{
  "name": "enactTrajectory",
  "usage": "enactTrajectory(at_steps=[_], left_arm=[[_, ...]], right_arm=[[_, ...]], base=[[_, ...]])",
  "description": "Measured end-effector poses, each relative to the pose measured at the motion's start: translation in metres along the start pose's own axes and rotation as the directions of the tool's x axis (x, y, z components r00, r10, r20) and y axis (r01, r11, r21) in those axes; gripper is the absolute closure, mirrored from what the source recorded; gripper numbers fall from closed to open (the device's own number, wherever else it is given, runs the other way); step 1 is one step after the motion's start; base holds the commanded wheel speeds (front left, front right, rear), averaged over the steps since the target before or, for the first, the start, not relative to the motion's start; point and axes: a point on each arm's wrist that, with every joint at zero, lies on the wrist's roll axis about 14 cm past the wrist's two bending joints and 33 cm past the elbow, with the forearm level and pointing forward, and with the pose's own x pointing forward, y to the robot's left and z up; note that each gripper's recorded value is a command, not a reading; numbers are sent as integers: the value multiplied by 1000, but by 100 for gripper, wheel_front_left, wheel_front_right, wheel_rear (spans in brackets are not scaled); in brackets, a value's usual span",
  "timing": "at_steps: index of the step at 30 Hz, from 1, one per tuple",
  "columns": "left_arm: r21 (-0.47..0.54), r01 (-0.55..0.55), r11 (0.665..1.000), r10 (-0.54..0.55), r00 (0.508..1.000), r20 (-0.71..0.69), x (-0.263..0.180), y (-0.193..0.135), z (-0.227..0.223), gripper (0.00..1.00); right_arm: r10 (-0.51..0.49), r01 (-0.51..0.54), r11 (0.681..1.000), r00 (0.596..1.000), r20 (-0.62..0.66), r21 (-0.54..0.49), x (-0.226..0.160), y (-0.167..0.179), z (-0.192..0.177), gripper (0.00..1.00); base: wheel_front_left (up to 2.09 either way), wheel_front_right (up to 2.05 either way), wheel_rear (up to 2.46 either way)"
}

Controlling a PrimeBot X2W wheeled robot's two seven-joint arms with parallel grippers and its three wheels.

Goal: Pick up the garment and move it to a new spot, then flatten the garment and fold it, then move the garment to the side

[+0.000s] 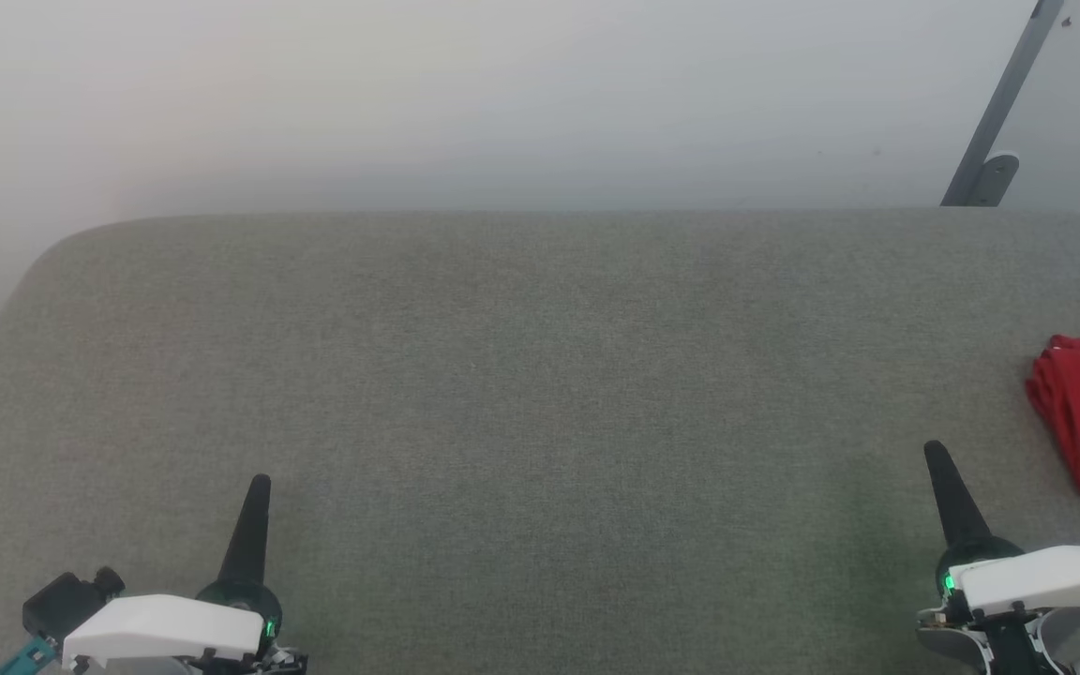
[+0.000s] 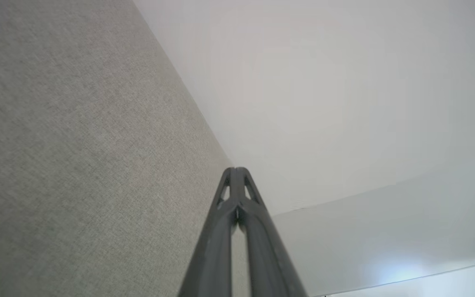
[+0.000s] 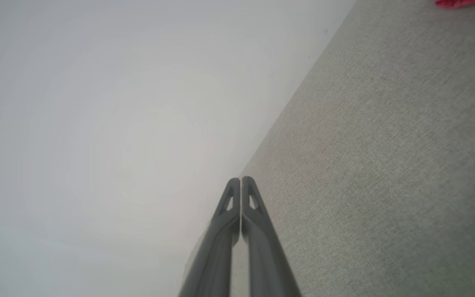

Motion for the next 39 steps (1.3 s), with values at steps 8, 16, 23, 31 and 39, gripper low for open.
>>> enactTrajectory(at_steps=[8,16,23,31,39], left_arm=[[-70,11,997,-11,1000,-9,5,-5,-2,100],[-137,20,990,-23,1000,-18,10,-9,-4,100],[-193,22,981,-29,999,-29,12,-11,-7,100],[-247,34,968,-45,998,-36,17,-17,-8,100],[-308,44,950,-61,997,-45,21,-22,-11,100]], right_arm=[[4,-5,997,1000,2,76,1,2,1,100],[9,-9,989,1000,4,147,2,4,1,100],[13,-14,978,1000,5,206,2,5,2,100],[22,-24,964,1000,10,266,3,7,3,100],[27,-30,944,1000,13,328,2,8,5,100]], base=[[0,0,0],[0,0,0],[0,0,0],[0,0,0],[0,0,0]])
